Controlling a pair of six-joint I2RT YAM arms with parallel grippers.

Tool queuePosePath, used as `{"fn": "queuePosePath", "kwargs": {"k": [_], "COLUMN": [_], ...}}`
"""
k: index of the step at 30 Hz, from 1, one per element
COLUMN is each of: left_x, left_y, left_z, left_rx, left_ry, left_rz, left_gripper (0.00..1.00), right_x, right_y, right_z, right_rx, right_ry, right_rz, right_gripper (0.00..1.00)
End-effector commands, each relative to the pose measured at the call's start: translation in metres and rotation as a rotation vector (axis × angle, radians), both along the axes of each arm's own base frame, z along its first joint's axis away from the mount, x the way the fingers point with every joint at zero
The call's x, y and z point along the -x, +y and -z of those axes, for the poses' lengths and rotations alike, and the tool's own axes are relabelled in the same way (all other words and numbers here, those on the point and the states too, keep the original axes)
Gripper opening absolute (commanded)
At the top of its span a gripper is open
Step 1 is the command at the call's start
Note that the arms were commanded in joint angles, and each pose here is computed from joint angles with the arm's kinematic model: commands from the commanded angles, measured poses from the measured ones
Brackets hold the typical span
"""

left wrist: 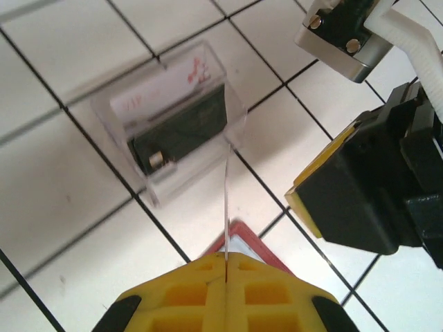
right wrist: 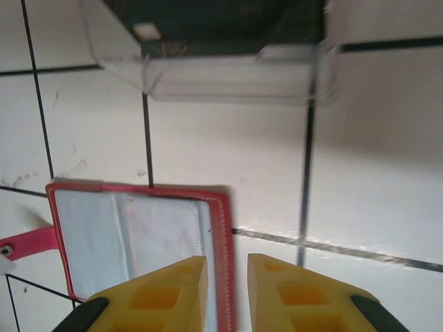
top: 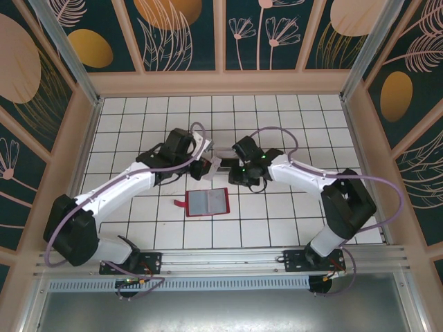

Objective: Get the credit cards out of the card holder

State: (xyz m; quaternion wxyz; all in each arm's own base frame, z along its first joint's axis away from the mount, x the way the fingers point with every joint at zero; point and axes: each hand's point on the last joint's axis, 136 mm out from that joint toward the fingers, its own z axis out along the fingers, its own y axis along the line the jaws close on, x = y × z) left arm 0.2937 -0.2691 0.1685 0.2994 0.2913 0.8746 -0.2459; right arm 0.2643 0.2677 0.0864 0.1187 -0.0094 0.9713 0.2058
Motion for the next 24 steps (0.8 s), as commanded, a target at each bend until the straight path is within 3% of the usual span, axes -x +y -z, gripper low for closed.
{"fn": "queuePosePath", "kwargs": {"k": [1,16,24], "left_x": [-0.014,-0.043,-0.066], "left_y": [-0.002,-0.02,-0.029], "left_z": [-0.013,-0.009,0.003], "left_rx": [-0.116,-0.427,-0.522], "left_ry": [-0.124,-0.274,-0.26], "left_rz": [0.141,0.64,0.745], "left_gripper": [0.0,0.0,0.0], "right_x": [0.003,0.001,0.007], "right_y": [-0.028,-0.076,-0.083], "right_z": [0.0,-0.011,-0.011], "right_rx": [0.062,0.08,0.081], "right_ry": [-0.012,-0.049,-0.048], "right_rz": [0.016,0.116,0.151], "right_gripper": [0.23,0.23,0.23]}}
